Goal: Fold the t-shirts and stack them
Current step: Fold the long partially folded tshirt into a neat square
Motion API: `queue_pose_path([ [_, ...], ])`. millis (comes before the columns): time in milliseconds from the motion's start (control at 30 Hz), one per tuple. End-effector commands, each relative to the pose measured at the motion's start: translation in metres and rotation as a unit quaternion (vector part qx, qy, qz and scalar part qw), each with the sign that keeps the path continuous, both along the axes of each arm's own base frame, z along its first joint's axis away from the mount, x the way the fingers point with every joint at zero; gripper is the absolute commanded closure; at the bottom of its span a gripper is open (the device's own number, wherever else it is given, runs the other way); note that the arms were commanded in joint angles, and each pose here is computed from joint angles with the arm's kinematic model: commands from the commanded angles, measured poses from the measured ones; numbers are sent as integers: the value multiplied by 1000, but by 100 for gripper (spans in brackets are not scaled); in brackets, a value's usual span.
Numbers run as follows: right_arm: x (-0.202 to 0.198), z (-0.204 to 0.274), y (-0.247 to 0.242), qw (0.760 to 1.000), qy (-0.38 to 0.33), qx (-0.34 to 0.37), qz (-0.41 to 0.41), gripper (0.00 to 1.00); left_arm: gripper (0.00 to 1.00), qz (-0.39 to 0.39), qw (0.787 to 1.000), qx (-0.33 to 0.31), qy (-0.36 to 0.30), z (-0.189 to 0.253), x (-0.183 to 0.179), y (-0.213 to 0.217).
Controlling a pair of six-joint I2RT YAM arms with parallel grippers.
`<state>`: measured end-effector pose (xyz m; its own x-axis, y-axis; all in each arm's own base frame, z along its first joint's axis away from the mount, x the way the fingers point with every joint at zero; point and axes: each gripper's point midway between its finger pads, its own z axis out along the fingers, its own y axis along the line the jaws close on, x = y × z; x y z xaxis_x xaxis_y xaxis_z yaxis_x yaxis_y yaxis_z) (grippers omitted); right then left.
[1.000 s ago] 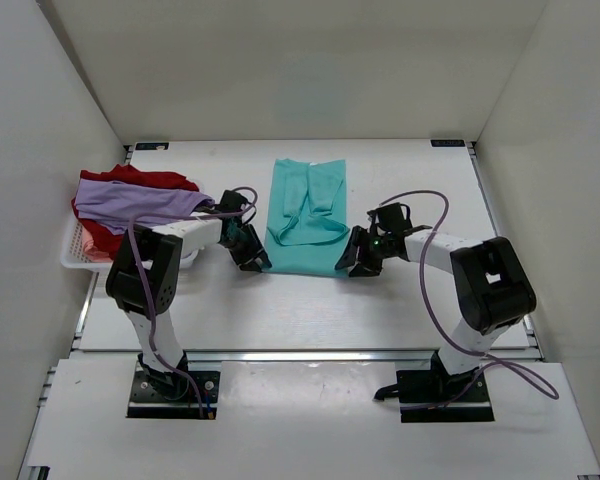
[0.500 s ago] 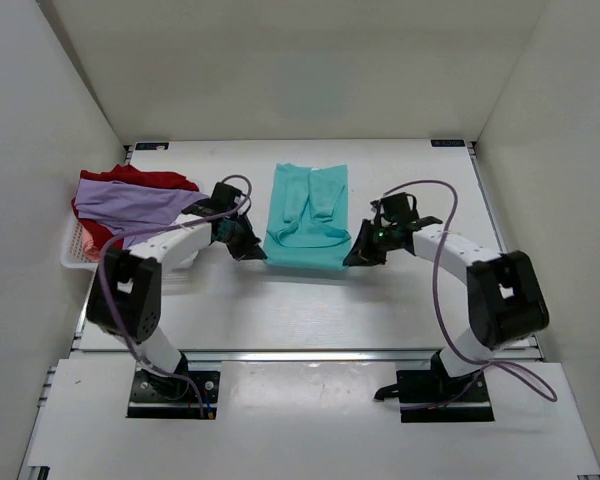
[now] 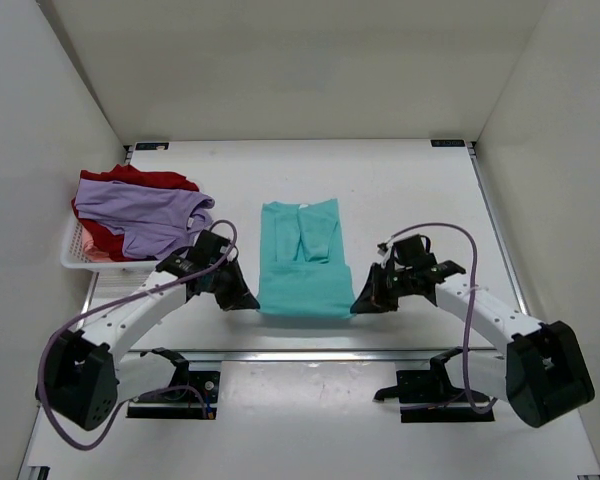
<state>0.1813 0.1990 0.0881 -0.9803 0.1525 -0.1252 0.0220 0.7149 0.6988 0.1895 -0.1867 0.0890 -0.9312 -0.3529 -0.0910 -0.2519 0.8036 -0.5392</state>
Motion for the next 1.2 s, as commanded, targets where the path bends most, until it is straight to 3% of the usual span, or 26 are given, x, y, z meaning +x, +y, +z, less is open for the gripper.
queue_pose_path([
  [0, -32, -1, 1, 999, 32, 22, 3, 100, 100, 0, 1000, -12, 21, 0, -31, 7],
  [167, -46, -2, -3, 998, 49, 34, 7, 100, 100, 1, 999, -23, 31, 4, -44, 11],
  [333, -14, 19, 2, 999, 32, 27, 30, 100, 100, 12, 999, -41, 22, 21, -24, 6],
  [467, 36, 36, 1, 999, 14, 10, 35, 99, 100, 20, 998, -56, -10, 55, 31, -1],
  [500, 57, 54, 2, 999, -17, 14, 34, 100, 100, 26, 998, -49, -5, 53, 45, -1],
  [567, 91, 55, 0, 1000, -13, 1, 27, 100, 100, 27, 997, -56, -43, 79, 89, -9],
  [667, 159, 76, 1, 998, -56, 14, 12, 100, 100, 58, 995, -55, -54, 82, 154, -13],
  [700, 176, 64, -2, 999, -46, 13, 1, 100, 94, 73, 996, -43, -39, 68, 171, -11],
  [767, 218, 76, 1, 996, -83, 27, -9, 98, 91, 108, 991, -29, -74, 73, 220, -2],
  [800, 232, 67, 3, 996, -77, 36, -14, 91, 87, 122, 989, -26, -77, 70, 240, 1],
  [867, 262, 78, 5, 993, -106, 44, -24, 56, 64, 136, 987, -19, -84, 63, 266, 8],
  [900, 271, 69, 4, 994, -100, 38, -30, 41, 62, 144, 986, -21, -87, 64, 281, 10],
  [967, 283, 70, 5, 992, -118, 25, -26, 22, 50, 149, 985, -17, -88, 60, 294, 17],
  [1000, 287, 67, 5, 992, -126, 12, -26, 14, 48, 151, 985, -16, -84, 56, 296, 17],
  [1033, 286, 65, 6, 991, -133, 7, -17, 9, 48, 156, 984, -15, -86, 55, 298, 20],
  [1167, 275, 33, 11, 989, -136, -50, 21, 6, 49, 161, 982, -27, -90, 50, 285, 15],
])
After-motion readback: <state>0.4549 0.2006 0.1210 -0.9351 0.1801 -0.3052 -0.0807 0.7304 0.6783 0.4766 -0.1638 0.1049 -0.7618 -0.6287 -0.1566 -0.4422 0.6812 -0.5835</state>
